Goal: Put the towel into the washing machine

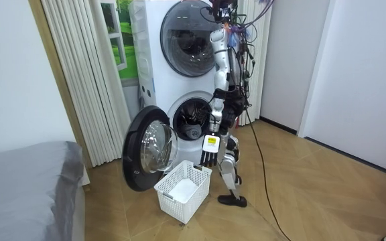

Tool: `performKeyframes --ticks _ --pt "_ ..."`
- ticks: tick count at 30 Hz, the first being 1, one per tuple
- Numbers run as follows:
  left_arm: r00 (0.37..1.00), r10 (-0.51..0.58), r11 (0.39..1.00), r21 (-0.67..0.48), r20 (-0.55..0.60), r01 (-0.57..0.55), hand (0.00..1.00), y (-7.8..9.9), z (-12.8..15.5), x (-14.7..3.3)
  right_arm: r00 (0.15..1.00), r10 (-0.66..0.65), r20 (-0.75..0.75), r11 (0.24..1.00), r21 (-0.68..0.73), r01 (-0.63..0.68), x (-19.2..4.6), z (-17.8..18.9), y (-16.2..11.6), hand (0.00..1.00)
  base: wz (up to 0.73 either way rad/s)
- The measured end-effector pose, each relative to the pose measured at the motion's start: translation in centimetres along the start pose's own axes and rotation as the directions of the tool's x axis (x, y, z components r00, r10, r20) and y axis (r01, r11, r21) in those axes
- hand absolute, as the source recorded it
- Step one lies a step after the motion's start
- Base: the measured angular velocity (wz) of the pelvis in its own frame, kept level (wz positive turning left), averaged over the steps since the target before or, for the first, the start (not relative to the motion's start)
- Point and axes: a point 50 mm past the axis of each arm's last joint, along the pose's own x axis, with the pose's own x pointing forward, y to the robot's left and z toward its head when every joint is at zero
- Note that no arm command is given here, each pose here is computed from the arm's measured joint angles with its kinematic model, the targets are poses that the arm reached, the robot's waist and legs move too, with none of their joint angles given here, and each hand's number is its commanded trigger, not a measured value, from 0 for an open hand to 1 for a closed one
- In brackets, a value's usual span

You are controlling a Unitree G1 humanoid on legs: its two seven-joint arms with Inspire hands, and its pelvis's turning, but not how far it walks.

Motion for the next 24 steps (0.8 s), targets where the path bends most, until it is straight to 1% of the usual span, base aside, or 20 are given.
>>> performKeyframes --ticks 4,6,14,19,24 --pt "1.0 0.002 0.999 0.032 -0.012 -0.002 0.0 0.0 -0.5 -0.1 1.0 0.018 -0.011 0.999 -0.026 -0.019 -0.1 -0.7 0.1 0.0 0.04" --pt "1.0 0.006 1.0 0.029 -0.02 -0.005 0.0 0.1 -0.7 -0.1 0.999 0.024 -0.025 0.999 -0.022 -0.025 -0.1 -1.2 0.2 0.0 0.06" --pt "0.996 0.029 0.999 -0.021 -0.08 -0.031 0.0 0.8 -2.4 -0.4 0.996 0.066 -0.057 0.998 0.018 -0.065 -0.3 -2.6 0.8 0.0 0.01" --pt "0.992 0.039 0.995 -0.09 -0.119 -0.05 0.0 1.0 -3.3 -0.5 0.994 0.075 -0.085 0.996 0.062 -0.07 -0.4 -3.4 0.8 0.0 0.07" --pt "0.986 0.051 0.991 -0.113 -0.157 -0.069 0.0 1.5 -4.1 -0.7 0.989 0.092 -0.117 0.991 0.103 -0.08 -0.5 -4.1 1.1 0.0 0.0"
